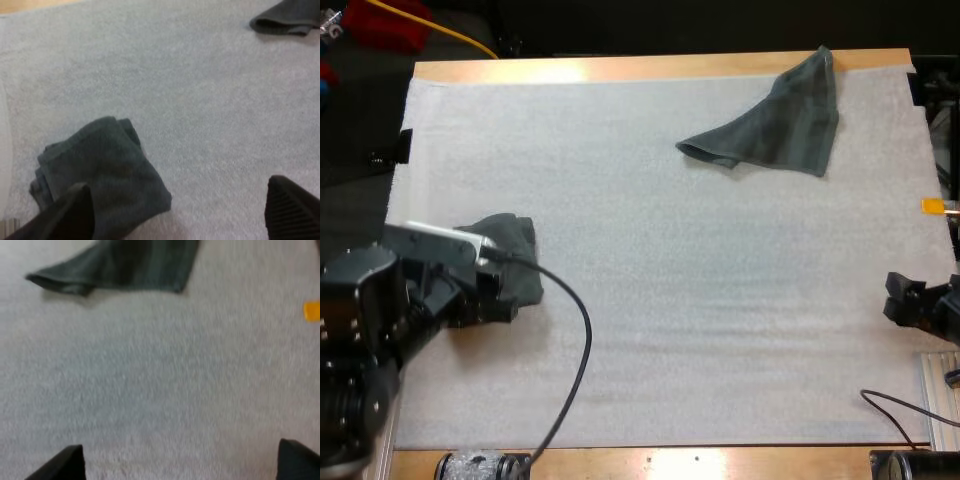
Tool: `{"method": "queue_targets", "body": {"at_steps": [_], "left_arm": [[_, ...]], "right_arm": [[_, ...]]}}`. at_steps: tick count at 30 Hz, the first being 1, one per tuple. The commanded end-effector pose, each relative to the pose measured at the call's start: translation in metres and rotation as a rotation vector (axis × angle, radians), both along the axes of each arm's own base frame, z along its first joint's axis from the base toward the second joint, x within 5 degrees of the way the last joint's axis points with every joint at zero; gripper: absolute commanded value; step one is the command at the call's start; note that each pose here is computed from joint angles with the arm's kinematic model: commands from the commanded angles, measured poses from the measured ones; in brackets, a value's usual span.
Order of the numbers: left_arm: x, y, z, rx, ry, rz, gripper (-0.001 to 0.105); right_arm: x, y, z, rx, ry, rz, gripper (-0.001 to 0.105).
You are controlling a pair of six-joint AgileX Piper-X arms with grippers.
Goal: Pick towel from pile, fold and stack
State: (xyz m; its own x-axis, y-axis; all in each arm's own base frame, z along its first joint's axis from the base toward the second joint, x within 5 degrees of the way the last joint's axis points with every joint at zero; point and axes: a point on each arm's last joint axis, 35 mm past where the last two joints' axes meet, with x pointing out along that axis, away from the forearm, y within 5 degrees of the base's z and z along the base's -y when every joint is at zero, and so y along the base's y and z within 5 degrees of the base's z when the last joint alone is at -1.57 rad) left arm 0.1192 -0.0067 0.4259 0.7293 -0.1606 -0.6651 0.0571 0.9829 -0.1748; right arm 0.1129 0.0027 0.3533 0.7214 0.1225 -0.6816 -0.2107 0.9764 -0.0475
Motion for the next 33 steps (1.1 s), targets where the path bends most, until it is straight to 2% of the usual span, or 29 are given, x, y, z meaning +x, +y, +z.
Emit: {"method": "queue_targets", "body": {"at_steps": [1,10,15,19,26,33], "left_arm": [[-0.008,0.0,-0.005,0.0,-0.002,0.009,0.069],[-0.049,0.001,-0.064,-0.006,0.027,0.015,0.069],[-0.082,0.001,-0.071,-0.026,-0.076,0.027,0.069],[-0.109,0.001,-0.068,-0.03,-0.193,0.024,0.069],[-0.154,-0.001,-0.07,-0.076,-0.378,-0.046,0.069],[-0.155,-0.002,-0.073,-0.094,-0.351,-0.074,0.069]], "right_arm": [[-0.007,0.0,0.003,-0.013,-0.022,0.007,0.074],[-0.04,0.001,0.015,-0.012,-0.158,0.01,0.074],[-0.055,0.001,0.019,-0.014,-0.218,0.01,0.074],[-0.064,0.001,0.021,-0.015,-0.256,0.01,0.074],[-0.085,0.002,0.024,-0.015,-0.338,0.008,0.074],[-0.106,0.002,0.022,0.013,-0.412,-0.01,0.074]]}}
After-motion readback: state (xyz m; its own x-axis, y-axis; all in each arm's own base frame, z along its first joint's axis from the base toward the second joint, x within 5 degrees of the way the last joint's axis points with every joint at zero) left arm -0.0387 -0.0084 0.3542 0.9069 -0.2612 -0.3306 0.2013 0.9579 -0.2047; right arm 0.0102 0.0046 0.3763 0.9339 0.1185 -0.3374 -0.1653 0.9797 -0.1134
